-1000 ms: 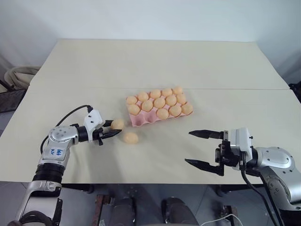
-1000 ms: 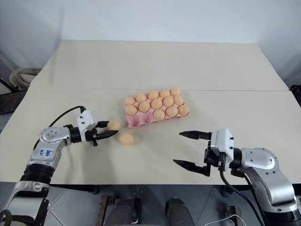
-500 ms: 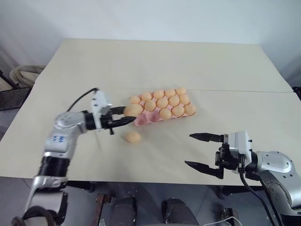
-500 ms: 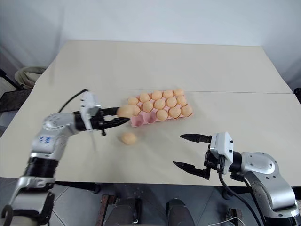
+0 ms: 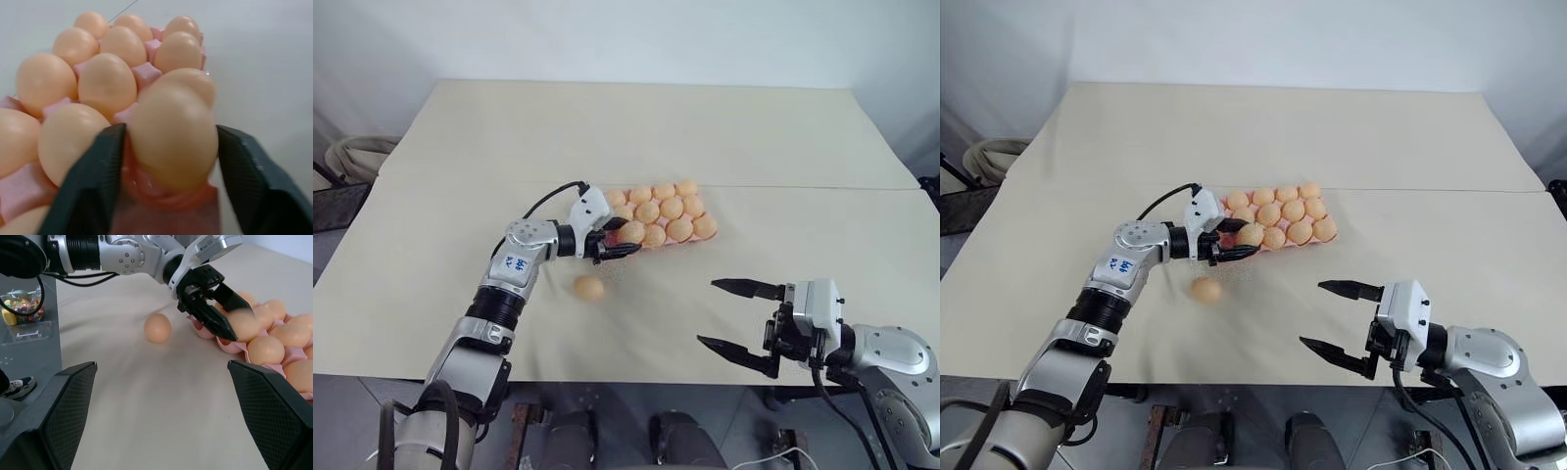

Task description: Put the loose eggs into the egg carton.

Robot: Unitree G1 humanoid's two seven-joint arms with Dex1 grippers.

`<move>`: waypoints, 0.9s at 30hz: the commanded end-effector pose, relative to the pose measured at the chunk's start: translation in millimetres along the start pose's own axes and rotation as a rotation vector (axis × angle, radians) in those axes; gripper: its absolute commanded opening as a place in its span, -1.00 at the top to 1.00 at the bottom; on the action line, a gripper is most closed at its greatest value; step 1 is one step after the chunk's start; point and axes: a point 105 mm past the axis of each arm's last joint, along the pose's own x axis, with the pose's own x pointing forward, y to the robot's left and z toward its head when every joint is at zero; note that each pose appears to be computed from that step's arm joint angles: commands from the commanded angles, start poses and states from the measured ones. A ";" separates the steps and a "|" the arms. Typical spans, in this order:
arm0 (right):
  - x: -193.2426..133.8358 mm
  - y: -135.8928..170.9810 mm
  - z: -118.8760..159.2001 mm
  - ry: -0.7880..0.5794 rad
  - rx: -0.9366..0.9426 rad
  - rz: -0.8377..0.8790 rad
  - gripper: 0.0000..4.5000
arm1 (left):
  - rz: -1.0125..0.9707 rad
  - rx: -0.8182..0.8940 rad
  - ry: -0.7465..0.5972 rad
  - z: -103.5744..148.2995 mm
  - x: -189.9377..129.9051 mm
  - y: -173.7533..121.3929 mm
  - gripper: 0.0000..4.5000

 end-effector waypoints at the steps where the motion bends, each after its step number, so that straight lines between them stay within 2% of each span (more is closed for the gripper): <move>1: 0.0 0.7 7.0 -0.028 -0.023 0.001 -1.00 | -0.003 0.033 -0.098 26.1 -21.0 1.1 -0.66; 7: 3.0 -0.7 4.0 -0.035 -0.017 0.023 -1.00 | 0.011 0.028 -0.103 22.6 -77.8 -4.8 -0.66; 11: 3.6 -0.7 2.5 -0.038 -0.015 0.045 -1.00 | 0.019 0.061 -0.061 0.8 -126.8 -19.0 -0.99; 17: 1.6 -0.9 0.7 -0.036 -0.024 0.071 -1.00 | 0.044 0.081 0.064 -31.9 -166.1 -31.1 -0.99; 21: 0.5 -2.8 0.3 -0.037 -0.031 0.071 -1.00 | 0.052 0.086 0.077 -35.0 -167.0 -33.0 -0.99; 27: -3.2 -4.6 0.6 -0.030 -0.037 0.074 -1.00 | -0.033 0.101 0.101 -29.0 -136.6 -40.9 -0.99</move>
